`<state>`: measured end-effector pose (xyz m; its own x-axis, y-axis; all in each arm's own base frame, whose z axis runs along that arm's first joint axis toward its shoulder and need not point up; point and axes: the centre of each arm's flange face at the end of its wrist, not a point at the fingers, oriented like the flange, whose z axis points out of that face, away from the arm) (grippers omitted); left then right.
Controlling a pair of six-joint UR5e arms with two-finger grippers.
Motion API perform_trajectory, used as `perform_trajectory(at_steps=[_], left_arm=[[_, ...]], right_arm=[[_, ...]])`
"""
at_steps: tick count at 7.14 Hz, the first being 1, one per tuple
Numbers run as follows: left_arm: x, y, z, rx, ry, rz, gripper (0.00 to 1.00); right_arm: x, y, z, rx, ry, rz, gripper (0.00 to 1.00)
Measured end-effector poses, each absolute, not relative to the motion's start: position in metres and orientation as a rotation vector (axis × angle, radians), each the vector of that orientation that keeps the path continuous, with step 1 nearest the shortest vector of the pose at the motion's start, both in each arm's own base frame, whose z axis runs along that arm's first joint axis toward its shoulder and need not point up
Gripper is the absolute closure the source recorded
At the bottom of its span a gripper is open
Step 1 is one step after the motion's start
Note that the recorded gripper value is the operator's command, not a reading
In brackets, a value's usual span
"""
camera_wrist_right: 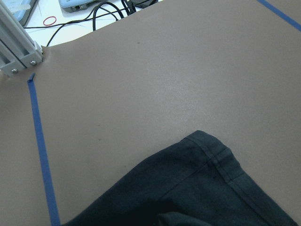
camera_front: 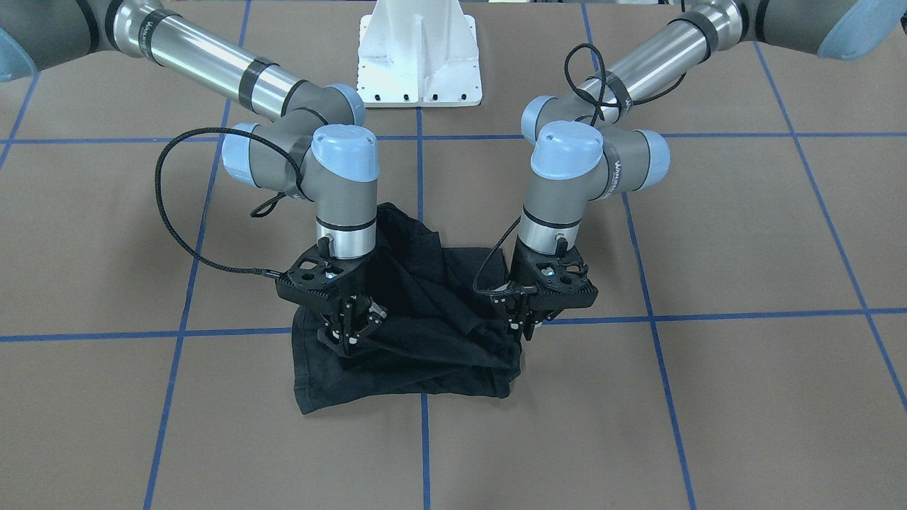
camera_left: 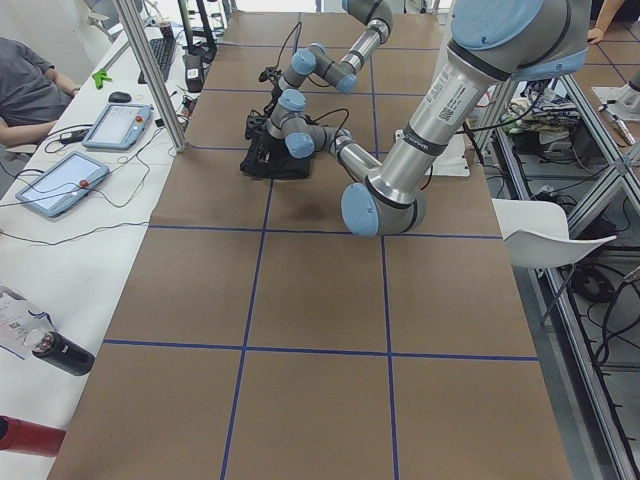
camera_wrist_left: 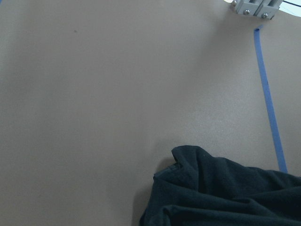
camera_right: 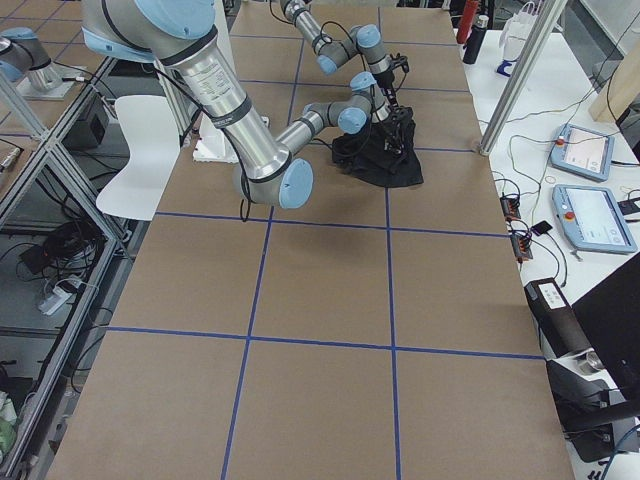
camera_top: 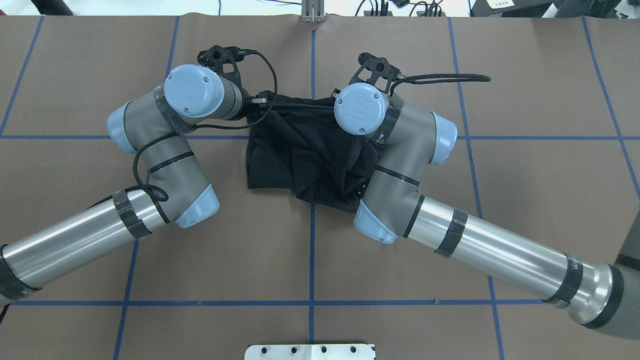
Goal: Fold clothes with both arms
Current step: 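Lay the folded edge over the far edge and open both grippers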
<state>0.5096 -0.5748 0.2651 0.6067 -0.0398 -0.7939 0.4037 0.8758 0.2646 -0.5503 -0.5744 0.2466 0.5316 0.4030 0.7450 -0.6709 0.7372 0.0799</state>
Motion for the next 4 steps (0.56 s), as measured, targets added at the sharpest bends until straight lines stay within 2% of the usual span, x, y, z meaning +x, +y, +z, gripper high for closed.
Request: perform_trajectory(at_steps=[2, 4], left_arm=[[0.487, -0.577, 0.250, 0.485, 0.920, -0.198, 0.00], [0.440, -0.567, 0.258, 0.518, 0.944, -0.066, 0.00]], right_arm=[[-0.510, -0.606, 0.213, 0.287, -0.851, 0.594, 0.00], [-0.463, -0.589, 0.161, 0.226, -0.884, 0.524, 0.00]])
